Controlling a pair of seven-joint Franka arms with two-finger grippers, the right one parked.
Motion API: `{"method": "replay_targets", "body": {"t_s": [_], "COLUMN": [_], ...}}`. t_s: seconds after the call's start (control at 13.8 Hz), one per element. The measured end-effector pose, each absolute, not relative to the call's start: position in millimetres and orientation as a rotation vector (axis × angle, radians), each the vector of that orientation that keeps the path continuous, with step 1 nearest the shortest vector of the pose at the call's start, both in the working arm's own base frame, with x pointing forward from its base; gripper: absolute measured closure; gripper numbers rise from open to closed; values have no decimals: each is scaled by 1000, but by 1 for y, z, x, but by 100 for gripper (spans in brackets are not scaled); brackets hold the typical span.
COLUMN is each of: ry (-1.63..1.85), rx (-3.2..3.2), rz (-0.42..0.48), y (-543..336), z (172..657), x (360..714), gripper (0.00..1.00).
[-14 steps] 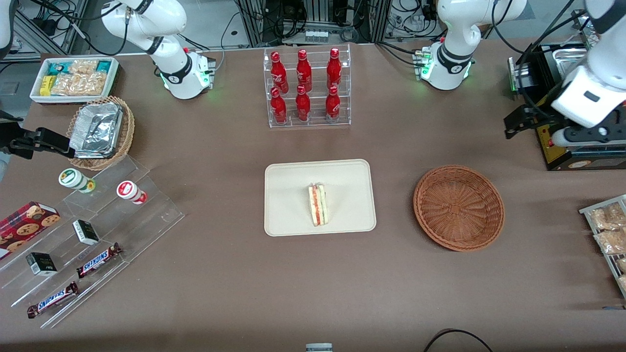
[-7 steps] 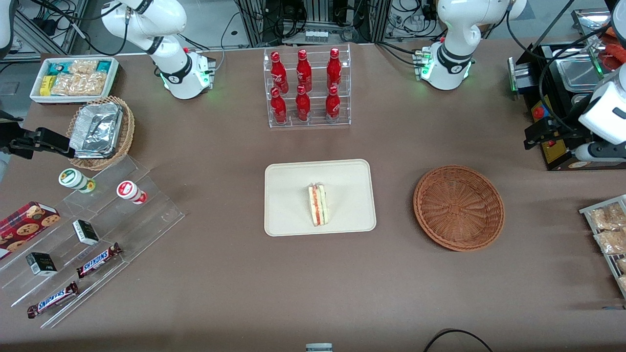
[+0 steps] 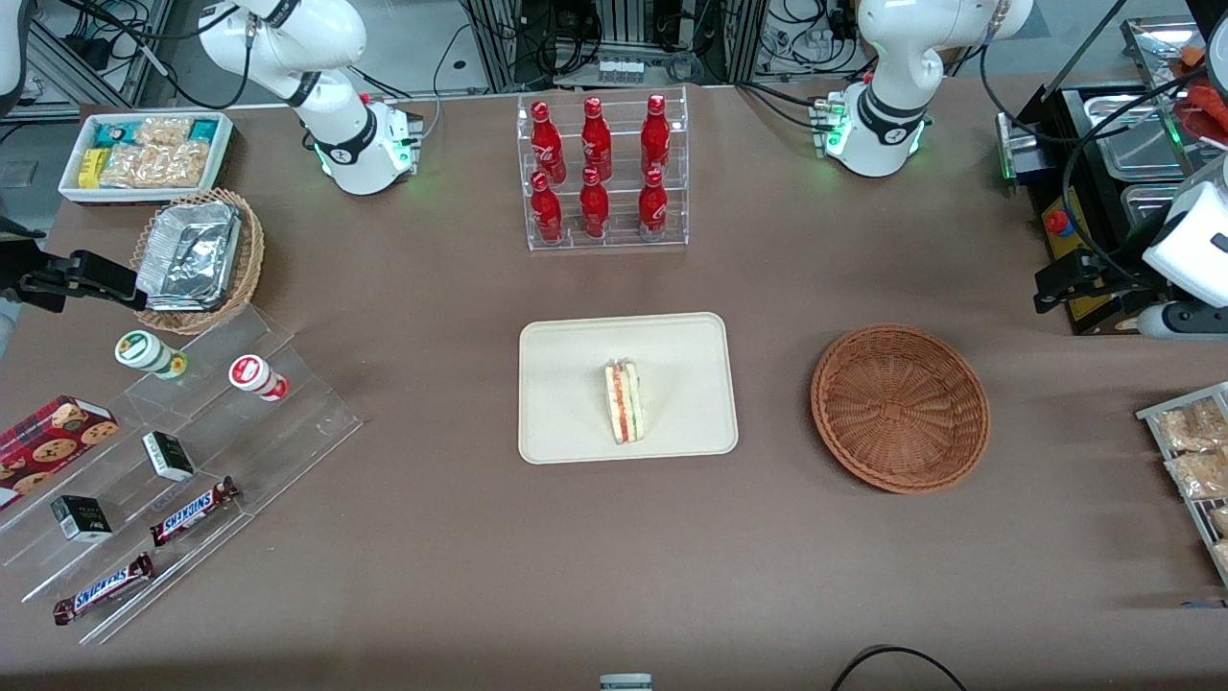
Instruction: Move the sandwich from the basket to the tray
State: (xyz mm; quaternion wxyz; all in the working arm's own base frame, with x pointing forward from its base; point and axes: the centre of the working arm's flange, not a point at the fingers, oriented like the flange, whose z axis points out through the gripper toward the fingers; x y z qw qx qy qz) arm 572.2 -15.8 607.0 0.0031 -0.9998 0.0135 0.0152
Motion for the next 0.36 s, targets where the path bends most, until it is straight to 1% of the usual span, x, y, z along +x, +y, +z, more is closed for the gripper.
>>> {"method": "replay_targets", "body": {"t_s": [0.36], "ry": [32], "rx": [-3127], "rz": [67], "y": [-14], "z": [618], "x": [561], "gripper": [0]}}
